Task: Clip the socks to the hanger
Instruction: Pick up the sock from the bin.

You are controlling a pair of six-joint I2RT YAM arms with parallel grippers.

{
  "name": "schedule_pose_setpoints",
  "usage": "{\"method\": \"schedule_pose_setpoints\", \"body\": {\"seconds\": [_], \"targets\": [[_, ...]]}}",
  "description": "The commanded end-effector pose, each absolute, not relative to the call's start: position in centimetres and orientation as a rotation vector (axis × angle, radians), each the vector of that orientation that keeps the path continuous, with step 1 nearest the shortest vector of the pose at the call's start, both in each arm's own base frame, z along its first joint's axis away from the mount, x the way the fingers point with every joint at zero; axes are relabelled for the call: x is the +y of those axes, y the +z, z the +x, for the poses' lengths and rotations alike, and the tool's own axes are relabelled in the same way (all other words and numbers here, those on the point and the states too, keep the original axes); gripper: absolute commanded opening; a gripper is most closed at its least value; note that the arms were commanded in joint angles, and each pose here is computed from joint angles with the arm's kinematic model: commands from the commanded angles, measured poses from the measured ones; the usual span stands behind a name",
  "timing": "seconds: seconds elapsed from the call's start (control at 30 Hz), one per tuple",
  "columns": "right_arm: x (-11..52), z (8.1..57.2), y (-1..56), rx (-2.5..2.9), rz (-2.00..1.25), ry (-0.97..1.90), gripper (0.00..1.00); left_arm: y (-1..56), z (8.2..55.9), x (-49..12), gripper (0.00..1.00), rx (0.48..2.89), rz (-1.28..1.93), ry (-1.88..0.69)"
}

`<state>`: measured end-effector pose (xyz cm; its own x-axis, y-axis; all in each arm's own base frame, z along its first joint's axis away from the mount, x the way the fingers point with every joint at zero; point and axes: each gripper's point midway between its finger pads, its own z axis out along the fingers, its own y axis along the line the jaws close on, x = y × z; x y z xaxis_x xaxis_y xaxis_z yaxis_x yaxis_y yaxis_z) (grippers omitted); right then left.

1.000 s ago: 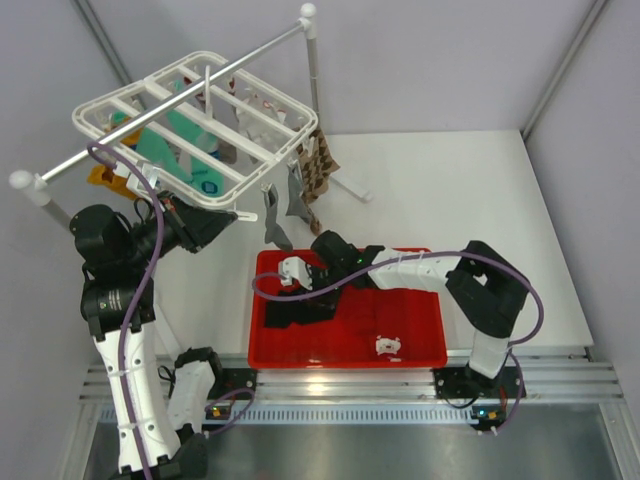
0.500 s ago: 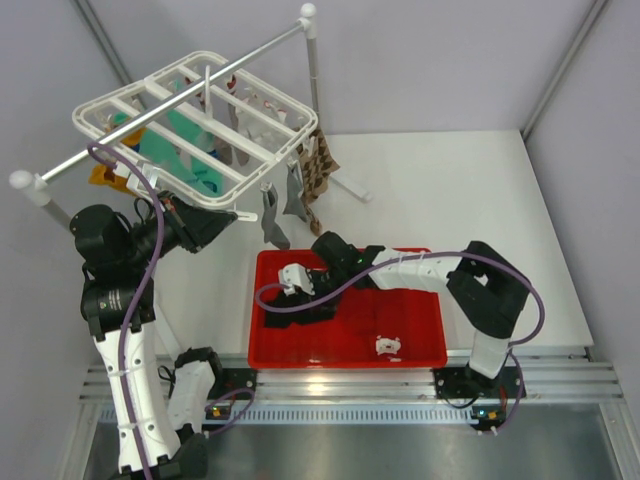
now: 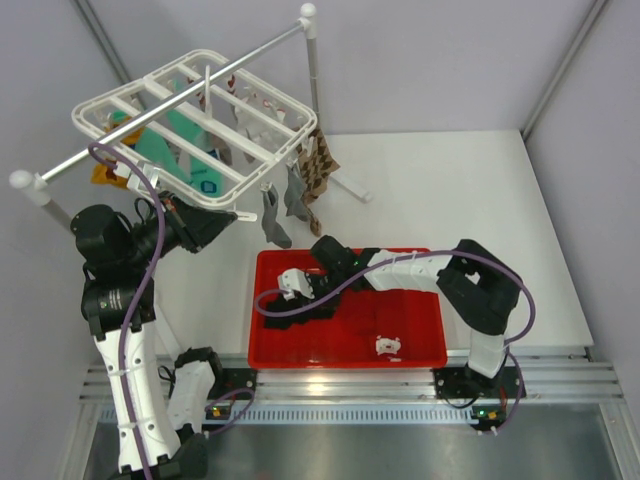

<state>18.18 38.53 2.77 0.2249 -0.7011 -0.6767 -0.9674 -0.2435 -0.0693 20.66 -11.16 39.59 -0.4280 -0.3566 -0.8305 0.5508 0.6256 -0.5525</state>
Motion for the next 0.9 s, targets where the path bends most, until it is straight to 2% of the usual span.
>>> {"method": "schedule_pose_setpoints", "body": {"seconds": [0.0,0.07,0.13,0.17,0.57,0.87], "targets": [[39.9,17.9,4.1,1.466,-2.019,0.76,0.23,37.1,18.9,-12.4,0.0,1.859,0.127,-1.181],[40.0,17.6,4.5,1.47,-2.011,0.782,0.27,37.1,18.8,-12.4,0.0,1.857,0.129,-1.182],[40.0,17.4,4.9,1.476,-2.006,0.796,0.37,37.0,18.9,-12.4,0.0,1.858,0.128,-1.183],[40.1,17.4,5.0,1.483,-1.999,0.801,0.38,37.0,18.8,-12.4,0.0,1.859,0.127,-1.184],[41.2,17.7,5.1,1.52,-1.988,0.836,0.34,37.1,18.8,-12.4,0.0,1.857,0.139,-1.172],[40.7,17.2,4.2,1.498,-2.036,0.812,0.34,36.8,18.9,-12.4,0.0,1.864,0.138,-1.175]]}}
